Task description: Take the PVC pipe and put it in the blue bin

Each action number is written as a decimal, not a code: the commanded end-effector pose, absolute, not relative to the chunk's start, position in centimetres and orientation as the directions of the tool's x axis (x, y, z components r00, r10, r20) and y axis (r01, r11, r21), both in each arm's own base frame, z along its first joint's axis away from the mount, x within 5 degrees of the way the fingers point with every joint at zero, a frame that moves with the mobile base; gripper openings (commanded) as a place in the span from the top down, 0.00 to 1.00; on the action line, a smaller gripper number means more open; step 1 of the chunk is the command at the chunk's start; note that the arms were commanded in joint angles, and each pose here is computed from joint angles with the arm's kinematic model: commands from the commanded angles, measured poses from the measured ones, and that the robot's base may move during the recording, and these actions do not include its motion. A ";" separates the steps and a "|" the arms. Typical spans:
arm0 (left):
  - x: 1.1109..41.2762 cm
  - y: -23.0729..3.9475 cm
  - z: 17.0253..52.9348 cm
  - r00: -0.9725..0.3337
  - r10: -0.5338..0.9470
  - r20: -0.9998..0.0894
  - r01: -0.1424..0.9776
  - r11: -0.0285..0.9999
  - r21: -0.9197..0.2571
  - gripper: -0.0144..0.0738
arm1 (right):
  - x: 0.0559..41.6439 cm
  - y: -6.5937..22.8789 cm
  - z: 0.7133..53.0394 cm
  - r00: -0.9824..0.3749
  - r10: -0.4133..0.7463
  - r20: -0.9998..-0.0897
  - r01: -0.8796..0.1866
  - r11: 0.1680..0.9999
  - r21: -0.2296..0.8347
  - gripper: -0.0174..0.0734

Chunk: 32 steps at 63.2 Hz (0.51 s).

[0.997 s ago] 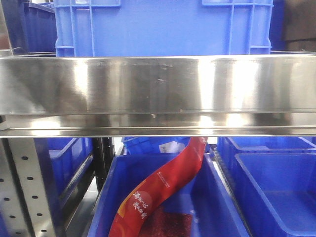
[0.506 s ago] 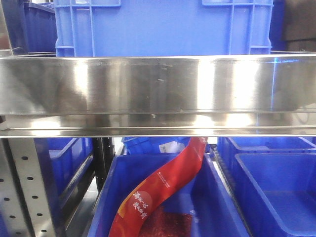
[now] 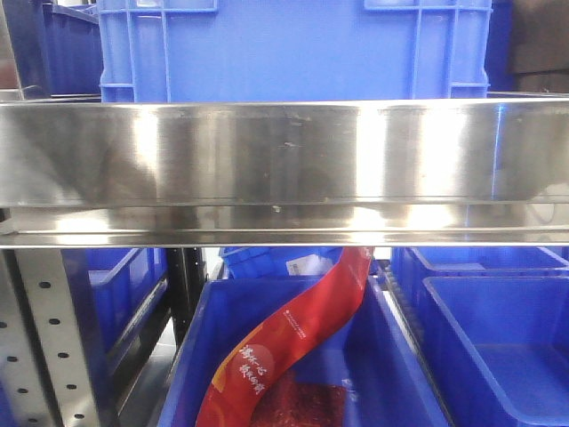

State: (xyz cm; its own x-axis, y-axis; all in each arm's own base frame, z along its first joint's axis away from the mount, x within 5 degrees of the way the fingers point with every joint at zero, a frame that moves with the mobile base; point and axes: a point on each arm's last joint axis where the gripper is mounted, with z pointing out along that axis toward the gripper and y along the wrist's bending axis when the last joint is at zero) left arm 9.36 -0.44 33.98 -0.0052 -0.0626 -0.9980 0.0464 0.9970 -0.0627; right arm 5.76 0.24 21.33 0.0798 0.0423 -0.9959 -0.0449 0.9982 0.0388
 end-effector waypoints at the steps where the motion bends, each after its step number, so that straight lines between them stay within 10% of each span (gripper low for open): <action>1: 9.2 -0.4 34.1 0.010 -0.062 -0.998 0.043 0.997 -0.062 0.96 | 5.7 0.2 21.5 0.103 0.041 -0.994 -0.038 0.999 0.038 0.99; 32: 9.2 -0.4 34.1 0.010 -0.062 -0.998 0.043 0.997 -0.062 0.96 | 5.7 0.2 21.5 0.104 0.041 -0.994 -0.038 0.999 0.038 0.99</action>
State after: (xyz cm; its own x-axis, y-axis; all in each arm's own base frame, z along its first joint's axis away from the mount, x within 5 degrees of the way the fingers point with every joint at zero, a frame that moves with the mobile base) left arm 9.36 -0.44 33.98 -0.0052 -0.0626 -0.9980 0.0464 0.9970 -0.0627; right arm 5.76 0.24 21.33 0.0798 0.0430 -0.9959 -0.0449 0.9982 0.0395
